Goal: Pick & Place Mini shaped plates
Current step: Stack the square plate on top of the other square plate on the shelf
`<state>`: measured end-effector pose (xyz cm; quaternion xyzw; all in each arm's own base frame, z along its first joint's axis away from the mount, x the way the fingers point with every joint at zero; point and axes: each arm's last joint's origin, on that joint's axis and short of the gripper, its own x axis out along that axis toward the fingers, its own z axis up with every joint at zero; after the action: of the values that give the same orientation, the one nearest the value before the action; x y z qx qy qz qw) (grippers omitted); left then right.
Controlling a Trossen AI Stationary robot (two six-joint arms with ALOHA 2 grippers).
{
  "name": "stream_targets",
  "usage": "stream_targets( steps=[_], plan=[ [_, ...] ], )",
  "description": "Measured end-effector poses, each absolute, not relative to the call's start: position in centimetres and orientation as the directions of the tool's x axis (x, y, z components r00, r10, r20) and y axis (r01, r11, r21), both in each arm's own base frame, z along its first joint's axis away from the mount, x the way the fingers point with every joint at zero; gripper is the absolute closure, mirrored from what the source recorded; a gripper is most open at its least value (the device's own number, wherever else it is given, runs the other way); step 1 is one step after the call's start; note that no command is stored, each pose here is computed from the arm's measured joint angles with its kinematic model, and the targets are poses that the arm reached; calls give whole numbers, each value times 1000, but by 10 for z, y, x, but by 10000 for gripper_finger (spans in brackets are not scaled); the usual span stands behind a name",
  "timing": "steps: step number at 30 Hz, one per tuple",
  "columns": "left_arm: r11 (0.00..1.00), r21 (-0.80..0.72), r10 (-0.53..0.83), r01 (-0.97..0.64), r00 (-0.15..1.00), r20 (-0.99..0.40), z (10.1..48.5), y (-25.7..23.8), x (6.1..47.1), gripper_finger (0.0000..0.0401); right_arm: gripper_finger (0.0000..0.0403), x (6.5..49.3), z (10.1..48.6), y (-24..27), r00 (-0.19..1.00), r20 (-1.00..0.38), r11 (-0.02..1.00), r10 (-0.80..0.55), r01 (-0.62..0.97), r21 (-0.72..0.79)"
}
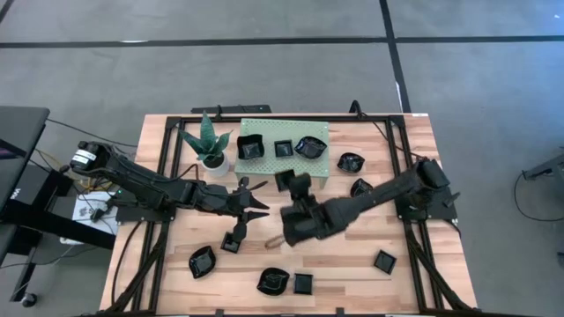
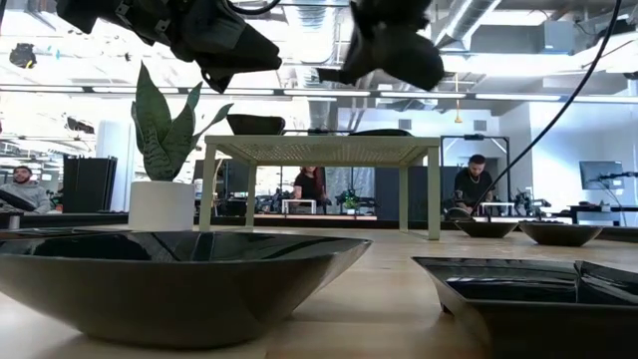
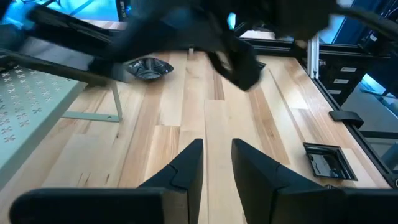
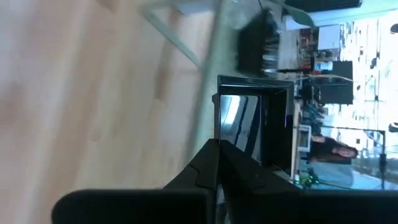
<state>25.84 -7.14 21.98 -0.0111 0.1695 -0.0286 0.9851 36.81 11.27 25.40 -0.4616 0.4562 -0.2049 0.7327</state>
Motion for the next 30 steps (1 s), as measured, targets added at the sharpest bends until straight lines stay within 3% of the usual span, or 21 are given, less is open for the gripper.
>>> stream_targets(
  steps=[6,10,16,20,30],
  plan=[
    [998,-34,-60,52,941,-332,220,-71,258,316,400,375,276,73,420,-494,454,-761,-198,-869],
    [998,-34,-61,52,941,-332,220,-71,258,316,401,358,310,49,382,-502,484,-776,-149,-862],
    [998,-35,-63,54,941,-332,220,-72,258,316,402,330,354,15,476,-624,732,-620,63,-679],
    [998,-35,-66,57,942,-329,220,-72,258,316,402,328,344,-9,502,-598,749,-625,170,-640],
    [997,-43,-76,66,942,-327,220,-75,257,316,402,359,295,-22,524,-632,742,-571,0,-671]
  ],
)
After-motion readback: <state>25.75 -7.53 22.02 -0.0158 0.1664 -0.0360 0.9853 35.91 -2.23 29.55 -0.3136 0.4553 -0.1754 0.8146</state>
